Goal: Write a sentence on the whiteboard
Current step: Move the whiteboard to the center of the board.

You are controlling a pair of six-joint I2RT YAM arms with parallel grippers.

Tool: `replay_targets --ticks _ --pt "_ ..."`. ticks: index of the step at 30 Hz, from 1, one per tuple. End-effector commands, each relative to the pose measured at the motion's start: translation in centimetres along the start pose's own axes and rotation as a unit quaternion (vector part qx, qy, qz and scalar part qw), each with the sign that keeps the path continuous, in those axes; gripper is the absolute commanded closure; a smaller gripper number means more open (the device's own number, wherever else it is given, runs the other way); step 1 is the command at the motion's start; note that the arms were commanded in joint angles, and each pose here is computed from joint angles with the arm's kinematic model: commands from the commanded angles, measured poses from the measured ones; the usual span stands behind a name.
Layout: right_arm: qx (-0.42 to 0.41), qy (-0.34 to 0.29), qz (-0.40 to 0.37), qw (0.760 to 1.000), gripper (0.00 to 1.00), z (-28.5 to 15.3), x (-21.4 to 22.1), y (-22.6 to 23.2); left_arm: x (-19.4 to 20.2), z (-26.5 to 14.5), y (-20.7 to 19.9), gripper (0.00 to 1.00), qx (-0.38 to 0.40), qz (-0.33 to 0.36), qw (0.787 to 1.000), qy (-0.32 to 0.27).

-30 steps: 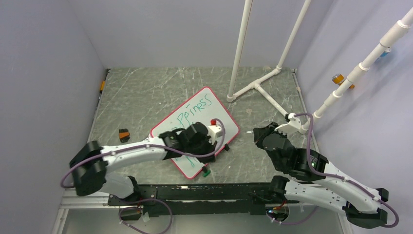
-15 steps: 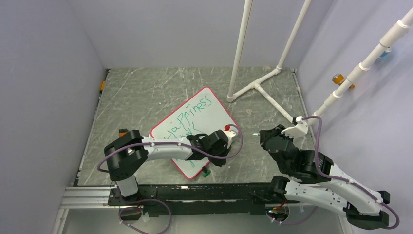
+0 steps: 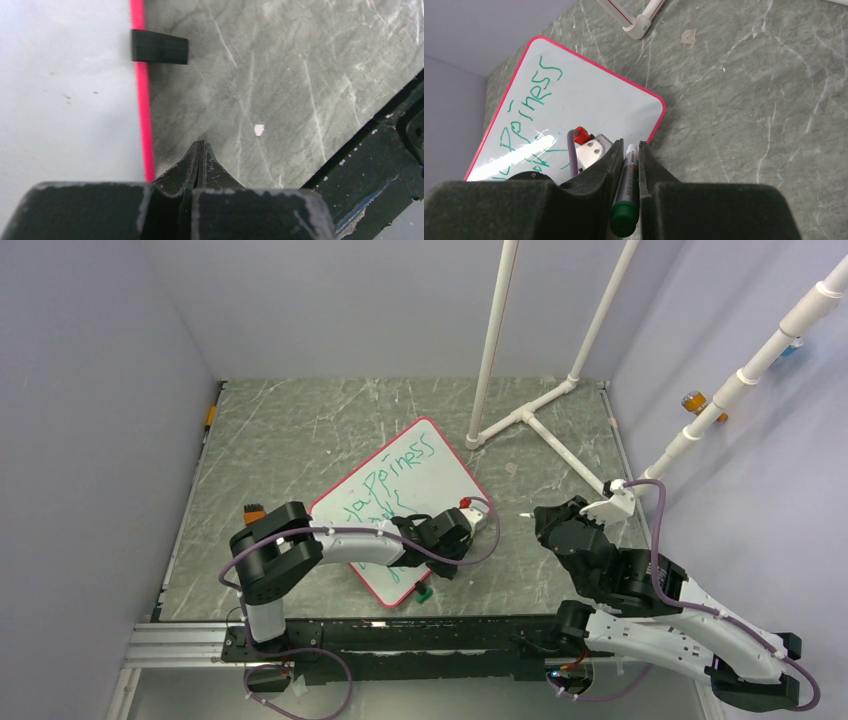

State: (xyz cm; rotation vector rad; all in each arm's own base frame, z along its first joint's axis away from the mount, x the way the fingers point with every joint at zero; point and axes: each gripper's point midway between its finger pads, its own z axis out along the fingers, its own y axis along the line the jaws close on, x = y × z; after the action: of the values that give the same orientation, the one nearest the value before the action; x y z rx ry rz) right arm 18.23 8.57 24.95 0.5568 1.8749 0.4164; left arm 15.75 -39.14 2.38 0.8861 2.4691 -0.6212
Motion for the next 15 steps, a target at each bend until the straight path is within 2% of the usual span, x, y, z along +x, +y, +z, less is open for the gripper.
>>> replay_targets --ticks 1,15 --pt "0.000 -0.011 0.012 1.000 1.00 -0.1 -0.6 -0.1 -1.0 -0.2 2.6 1.00 -0.038 0.002 0.999 -0.016" --pt "-0.002 -0.010 0.023 1.000 1.00 -0.3 -0.5 -0.7 -1.0 -1.7 8.6 1.00 -0.092 -0.013 0.996 -0.016"
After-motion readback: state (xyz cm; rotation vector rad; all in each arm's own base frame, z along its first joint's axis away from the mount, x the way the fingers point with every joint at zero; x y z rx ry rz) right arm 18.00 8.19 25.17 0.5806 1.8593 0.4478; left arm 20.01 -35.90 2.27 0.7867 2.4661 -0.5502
